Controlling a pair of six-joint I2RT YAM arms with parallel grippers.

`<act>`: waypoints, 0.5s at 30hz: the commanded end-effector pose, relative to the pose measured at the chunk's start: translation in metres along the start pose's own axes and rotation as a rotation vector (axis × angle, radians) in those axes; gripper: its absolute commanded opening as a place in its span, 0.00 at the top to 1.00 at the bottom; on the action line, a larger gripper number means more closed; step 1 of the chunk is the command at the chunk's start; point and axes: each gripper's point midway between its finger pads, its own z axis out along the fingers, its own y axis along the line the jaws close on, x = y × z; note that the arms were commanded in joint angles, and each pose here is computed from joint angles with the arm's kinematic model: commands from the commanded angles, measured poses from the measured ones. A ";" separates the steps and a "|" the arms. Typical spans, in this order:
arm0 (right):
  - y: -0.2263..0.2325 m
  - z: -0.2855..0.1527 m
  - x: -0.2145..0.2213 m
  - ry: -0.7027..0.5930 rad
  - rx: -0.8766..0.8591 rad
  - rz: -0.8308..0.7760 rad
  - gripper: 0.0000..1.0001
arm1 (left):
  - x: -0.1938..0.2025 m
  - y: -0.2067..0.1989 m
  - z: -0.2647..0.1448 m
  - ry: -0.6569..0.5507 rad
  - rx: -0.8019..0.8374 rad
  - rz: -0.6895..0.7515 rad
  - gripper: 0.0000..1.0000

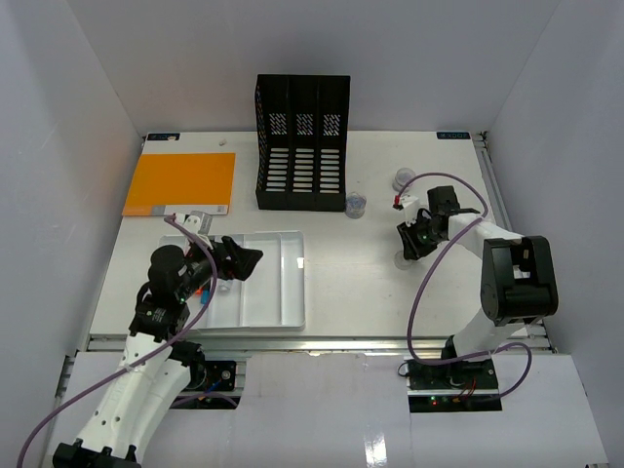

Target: Organize the desk

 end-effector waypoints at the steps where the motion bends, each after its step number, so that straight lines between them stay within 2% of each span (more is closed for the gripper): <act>1: 0.014 0.005 -0.002 0.005 -0.079 -0.010 0.86 | -0.013 -0.020 -0.002 -0.046 0.097 -0.004 0.02; 2: 0.018 0.005 -0.004 -0.001 -0.101 -0.026 0.91 | -0.015 -0.022 -0.004 -0.055 0.102 0.000 0.02; 3: 0.021 0.002 -0.005 -0.001 -0.115 -0.039 0.92 | -0.015 -0.022 -0.005 -0.062 0.105 0.003 0.02; 9: 0.068 -0.016 -0.046 -0.087 -0.242 -0.262 0.92 | -0.030 -0.030 -0.016 -0.150 0.120 0.032 0.02; 15: 0.162 -0.019 -0.123 -0.174 -0.341 -0.598 0.92 | -0.046 -0.043 -0.037 -0.258 0.153 0.095 0.02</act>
